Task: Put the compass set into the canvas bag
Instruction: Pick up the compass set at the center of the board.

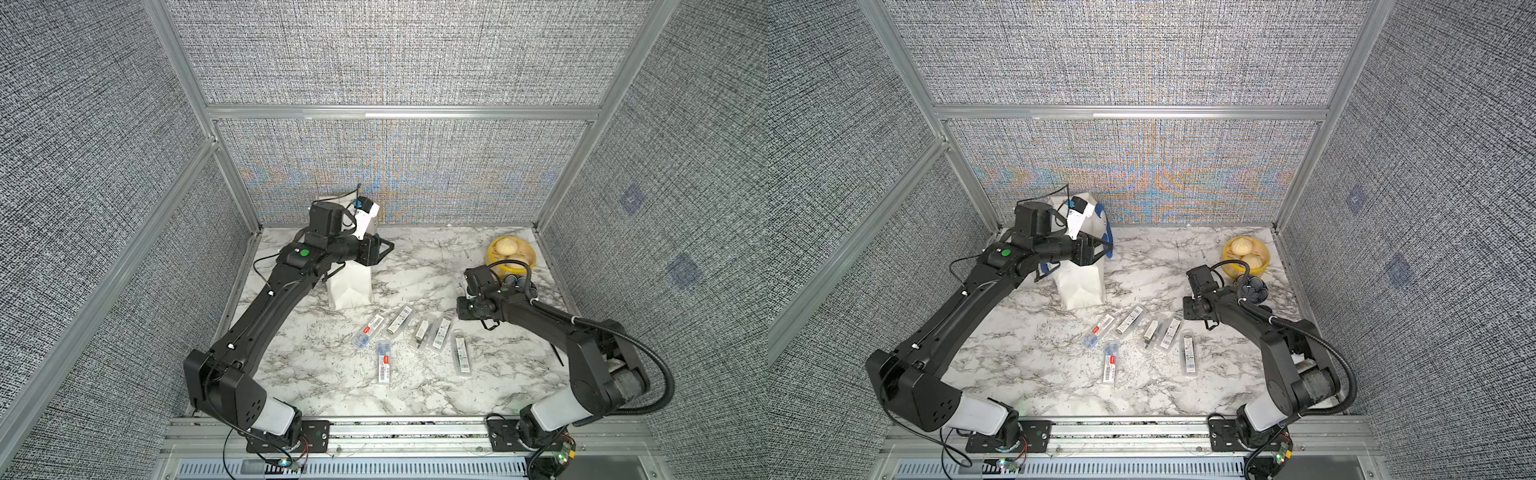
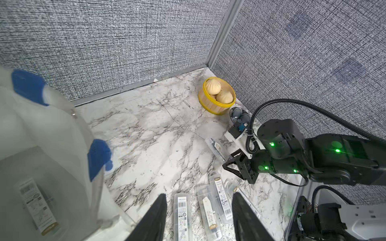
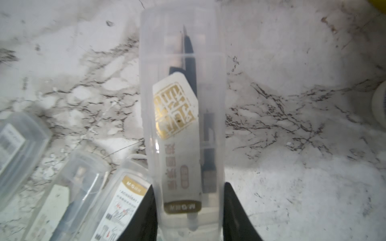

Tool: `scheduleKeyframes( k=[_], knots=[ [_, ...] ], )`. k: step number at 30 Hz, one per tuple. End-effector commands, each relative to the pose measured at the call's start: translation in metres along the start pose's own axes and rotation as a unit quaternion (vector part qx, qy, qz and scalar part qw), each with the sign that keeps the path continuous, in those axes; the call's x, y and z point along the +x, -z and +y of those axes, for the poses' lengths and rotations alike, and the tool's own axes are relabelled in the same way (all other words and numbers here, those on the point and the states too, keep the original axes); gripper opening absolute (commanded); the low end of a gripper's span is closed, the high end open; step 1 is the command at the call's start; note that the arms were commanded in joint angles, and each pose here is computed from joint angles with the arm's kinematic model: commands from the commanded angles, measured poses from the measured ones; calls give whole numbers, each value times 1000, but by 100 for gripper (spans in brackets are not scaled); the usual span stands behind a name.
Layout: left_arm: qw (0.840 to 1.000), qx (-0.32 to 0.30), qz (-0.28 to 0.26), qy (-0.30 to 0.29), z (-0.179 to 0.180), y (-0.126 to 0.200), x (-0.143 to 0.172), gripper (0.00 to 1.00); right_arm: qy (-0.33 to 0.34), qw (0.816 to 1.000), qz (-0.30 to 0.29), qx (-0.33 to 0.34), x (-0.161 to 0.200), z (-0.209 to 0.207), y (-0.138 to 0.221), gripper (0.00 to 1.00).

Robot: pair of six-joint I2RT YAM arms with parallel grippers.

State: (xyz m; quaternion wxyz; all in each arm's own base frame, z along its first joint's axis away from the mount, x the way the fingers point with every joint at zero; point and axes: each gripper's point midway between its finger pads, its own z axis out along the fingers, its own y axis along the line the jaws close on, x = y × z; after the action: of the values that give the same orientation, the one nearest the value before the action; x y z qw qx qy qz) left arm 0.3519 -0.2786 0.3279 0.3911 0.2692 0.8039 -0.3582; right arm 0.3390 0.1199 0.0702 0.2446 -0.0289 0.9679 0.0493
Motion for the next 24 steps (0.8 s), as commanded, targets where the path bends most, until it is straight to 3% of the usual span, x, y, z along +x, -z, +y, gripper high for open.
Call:
scheduleKeyframes(
  k=[1, 13, 24],
  knots=[
    [1000, 14, 5, 16, -12, -24, 0, 52, 3, 999, -42, -27, -18, 10, 12, 30],
    [988, 65, 41, 131, -29, -154, 39, 55, -2, 995, -67, -68, -25, 24, 27, 30],
    [977, 91, 71, 181, -30, -215, 82, 58, -7, 993, -65, -98, -25, 36, 31, 29]
  ],
)
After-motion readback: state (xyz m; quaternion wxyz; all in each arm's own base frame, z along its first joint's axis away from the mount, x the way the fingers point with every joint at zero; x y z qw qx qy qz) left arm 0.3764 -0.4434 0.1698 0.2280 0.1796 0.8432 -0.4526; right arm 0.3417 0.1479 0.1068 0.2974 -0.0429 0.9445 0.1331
